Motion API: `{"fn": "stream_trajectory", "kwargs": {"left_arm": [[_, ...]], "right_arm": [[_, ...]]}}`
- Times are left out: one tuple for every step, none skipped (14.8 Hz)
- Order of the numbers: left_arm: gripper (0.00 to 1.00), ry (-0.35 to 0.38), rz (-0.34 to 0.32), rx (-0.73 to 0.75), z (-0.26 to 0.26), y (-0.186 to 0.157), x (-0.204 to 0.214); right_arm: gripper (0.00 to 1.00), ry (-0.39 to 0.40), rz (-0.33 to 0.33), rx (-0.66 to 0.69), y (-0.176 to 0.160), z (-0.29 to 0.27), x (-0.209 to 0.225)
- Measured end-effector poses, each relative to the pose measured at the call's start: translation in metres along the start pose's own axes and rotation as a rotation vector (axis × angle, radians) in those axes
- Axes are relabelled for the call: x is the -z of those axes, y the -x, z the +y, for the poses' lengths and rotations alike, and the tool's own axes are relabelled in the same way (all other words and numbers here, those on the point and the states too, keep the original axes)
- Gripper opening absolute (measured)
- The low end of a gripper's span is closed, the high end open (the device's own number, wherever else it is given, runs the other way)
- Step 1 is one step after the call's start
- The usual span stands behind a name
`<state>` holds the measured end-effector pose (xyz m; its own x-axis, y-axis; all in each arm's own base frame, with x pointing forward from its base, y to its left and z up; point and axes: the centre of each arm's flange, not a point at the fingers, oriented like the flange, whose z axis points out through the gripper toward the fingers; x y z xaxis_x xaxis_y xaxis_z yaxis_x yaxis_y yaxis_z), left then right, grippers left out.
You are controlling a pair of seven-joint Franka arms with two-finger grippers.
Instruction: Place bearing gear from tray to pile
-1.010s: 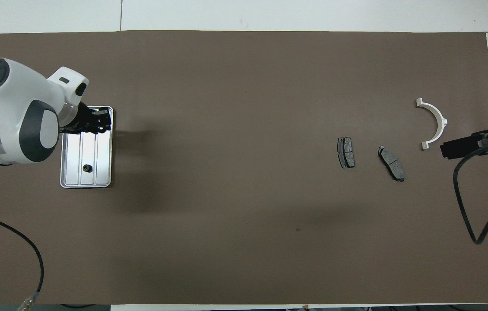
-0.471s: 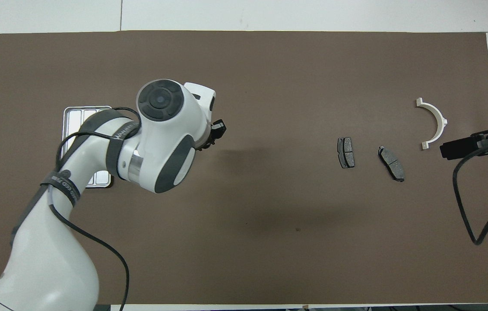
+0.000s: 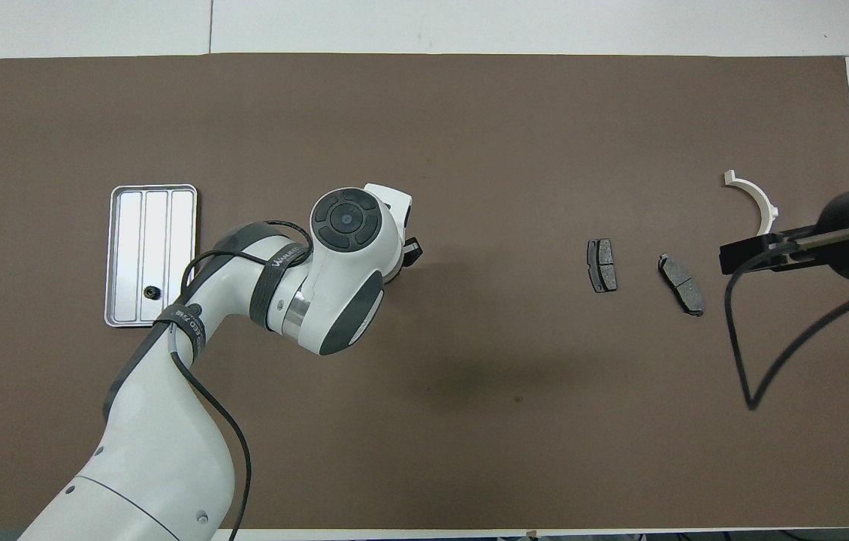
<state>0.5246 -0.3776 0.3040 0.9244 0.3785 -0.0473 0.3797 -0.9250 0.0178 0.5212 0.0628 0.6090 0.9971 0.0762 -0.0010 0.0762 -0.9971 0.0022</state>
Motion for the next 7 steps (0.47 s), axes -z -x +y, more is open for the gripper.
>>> {"fn": "stream_trajectory", "kwargs": {"left_arm": [[0.35,0.0,0.0,0.0,-0.001,0.001,-0.002],[0.35,0.002,0.002,0.0,-0.002,0.001,-0.004],[0.35,0.002,0.003,0.0,-0.002,0.001,-0.005],[0.39,0.002,0.002,0.0,-0.002,0.001,-0.006],[0.39,0.001,0.002,0.0,-0.002,0.001,-0.006],[0.42,0.0,0.003,-0.002,-0.002,0.002,-0.005],[0.51,-0.006,0.009,-0.006,-0.003,0.001,-0.003]], "right_arm": [[1.0,0.0,-0.001,-0.024,-0.001,-0.015,-0.015],[1.0,0.0,0.0,-0.055,-0.002,-0.031,-0.031],[1.0,0.0,0.002,-0.087,-0.002,-0.047,-0.044],[1.0,0.0,0.004,-0.119,-0.001,-0.062,-0.057],[1.0,-0.001,0.007,-0.147,-0.001,-0.076,-0.068],[1.0,-0.003,0.012,-0.173,-0.002,-0.09,-0.078],[1.0,-0.004,0.015,-0.199,-0.004,-0.101,-0.088]]}}
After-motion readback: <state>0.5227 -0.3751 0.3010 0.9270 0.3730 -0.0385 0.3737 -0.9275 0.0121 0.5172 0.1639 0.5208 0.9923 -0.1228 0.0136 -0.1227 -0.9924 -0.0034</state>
